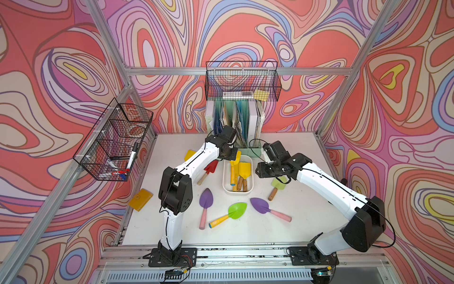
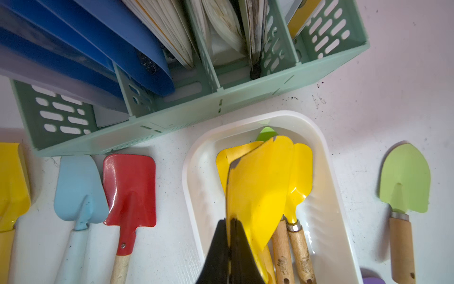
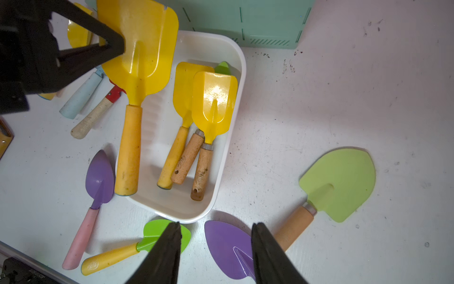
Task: Put the shovel into the storage box
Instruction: Place the shovel in the storage box.
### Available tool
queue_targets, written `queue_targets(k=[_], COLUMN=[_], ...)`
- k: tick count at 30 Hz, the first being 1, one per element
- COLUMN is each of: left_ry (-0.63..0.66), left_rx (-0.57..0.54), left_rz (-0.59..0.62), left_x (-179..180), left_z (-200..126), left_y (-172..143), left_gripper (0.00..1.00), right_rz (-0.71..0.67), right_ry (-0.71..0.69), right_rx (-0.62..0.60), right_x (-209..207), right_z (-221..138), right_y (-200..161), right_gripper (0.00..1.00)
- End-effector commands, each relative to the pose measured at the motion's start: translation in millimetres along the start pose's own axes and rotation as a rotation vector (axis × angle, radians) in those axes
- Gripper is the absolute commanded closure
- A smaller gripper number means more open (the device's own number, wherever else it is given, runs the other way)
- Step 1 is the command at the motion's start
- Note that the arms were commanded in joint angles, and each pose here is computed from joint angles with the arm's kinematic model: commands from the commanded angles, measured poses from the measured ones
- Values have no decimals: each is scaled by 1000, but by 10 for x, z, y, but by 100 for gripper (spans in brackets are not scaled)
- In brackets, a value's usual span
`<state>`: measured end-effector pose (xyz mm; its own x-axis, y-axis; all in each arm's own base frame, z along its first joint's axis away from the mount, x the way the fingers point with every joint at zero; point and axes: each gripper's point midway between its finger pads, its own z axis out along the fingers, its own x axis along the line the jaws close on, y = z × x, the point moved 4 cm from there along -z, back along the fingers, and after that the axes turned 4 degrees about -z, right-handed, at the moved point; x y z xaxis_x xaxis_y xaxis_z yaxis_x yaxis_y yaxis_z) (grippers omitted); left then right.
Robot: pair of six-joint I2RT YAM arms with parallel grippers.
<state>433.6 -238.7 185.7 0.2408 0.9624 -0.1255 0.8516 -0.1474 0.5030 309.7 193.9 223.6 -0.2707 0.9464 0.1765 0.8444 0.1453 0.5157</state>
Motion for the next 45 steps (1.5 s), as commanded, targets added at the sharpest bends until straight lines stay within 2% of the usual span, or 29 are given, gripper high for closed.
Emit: queue_targets(k=[1,5,16,35,45], left_ry=[28,30,67,39,68], left_rx=[-21,-52,-50,69,116], left_rz=[15,2,13,20,17], left_x=[49,63,108,100,152], left_z=[135,234,427,702,830], left_y=[-14,-9,-21,-296,-415], left_gripper=[100,100,100,100,100], right_rz=[-16,-16,-11,-7,-10], right_ry=[-15,-12,-8,0,0], right_rx=[2,8,14,21,25], right_x=[-20,-14,-6,-3,-5], right_z=[-15,14,49,93,117], right_y=[-52,-59,-63,-84,-97], right_gripper=[52,52,53,53,53])
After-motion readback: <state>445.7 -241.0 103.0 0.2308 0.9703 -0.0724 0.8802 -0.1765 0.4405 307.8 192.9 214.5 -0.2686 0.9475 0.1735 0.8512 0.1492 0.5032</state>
